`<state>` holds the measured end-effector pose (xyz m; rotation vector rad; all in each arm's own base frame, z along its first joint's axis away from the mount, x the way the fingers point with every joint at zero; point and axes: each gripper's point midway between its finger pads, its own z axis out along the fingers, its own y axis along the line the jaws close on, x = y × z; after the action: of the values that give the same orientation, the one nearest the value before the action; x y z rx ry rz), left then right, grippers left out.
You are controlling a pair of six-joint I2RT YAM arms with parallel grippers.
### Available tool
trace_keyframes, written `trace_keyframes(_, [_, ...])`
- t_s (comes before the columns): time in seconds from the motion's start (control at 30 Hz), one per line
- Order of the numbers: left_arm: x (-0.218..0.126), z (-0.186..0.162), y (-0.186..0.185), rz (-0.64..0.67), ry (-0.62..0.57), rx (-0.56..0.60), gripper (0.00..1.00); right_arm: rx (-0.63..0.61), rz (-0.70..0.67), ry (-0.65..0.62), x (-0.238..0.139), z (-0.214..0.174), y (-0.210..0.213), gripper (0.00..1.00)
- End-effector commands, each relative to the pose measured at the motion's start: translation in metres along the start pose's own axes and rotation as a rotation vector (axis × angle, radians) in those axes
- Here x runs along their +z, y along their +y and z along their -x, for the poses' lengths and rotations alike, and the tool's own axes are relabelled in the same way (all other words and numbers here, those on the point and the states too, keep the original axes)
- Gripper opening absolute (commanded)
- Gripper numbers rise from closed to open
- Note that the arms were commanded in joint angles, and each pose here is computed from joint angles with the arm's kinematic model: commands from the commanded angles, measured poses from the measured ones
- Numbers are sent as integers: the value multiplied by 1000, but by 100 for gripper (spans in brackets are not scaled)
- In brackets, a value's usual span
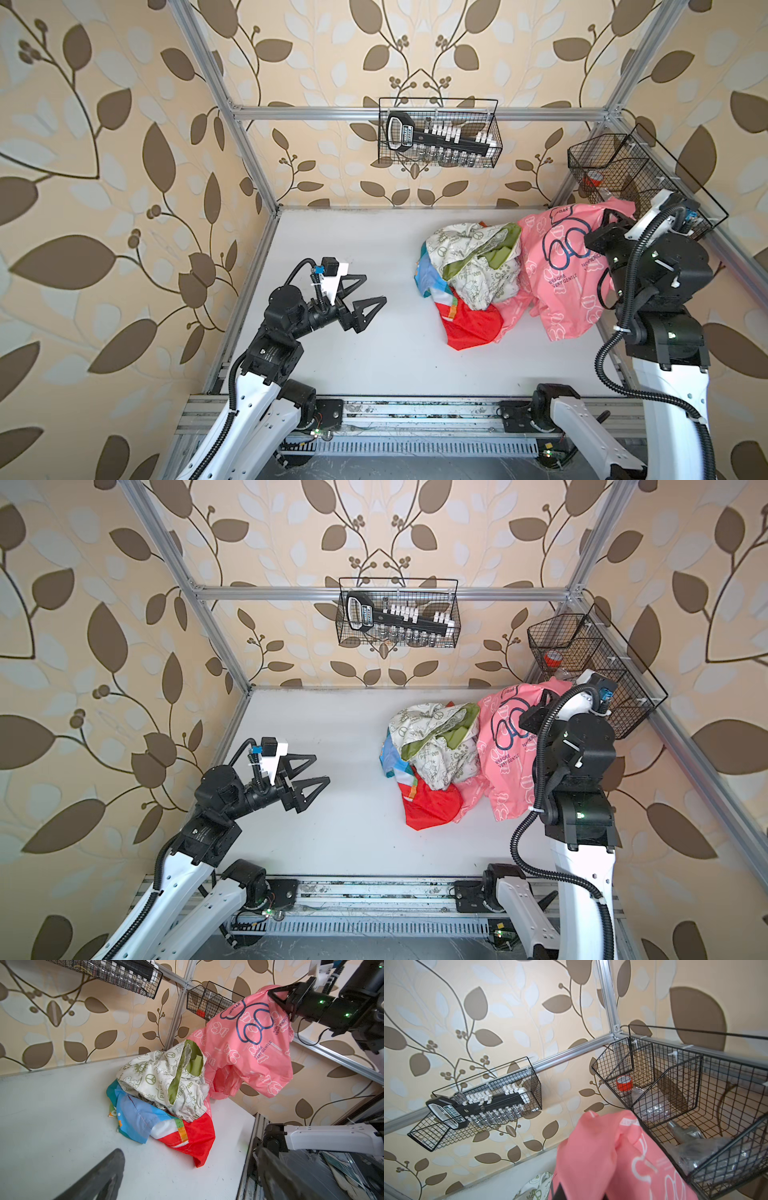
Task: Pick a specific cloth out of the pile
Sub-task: 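Lift the pink garment high above the pile with the right gripper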
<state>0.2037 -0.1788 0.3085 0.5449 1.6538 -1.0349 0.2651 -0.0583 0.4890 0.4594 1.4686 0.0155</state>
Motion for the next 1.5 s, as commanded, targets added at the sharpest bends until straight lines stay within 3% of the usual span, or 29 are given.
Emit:
trace_keyframes(0.0, [0, 1, -4, -12, -7, 41, 99, 18, 69, -173, -20, 60, 18, 0])
trace_keyframes(0.3, [0, 1, -5, -10, -6, 46, 99, 35, 127, -280, -36, 110, 34, 0])
trace_keyframes(0.73, [-1, 1, -4, 2, -10, 51, 99, 83, 358, -401, -67, 170, 79, 0])
trace_keyframes(1.47, [-3, 1, 3, 58, -9, 55, 99, 254, 908, -468, -99, 231, 162, 0])
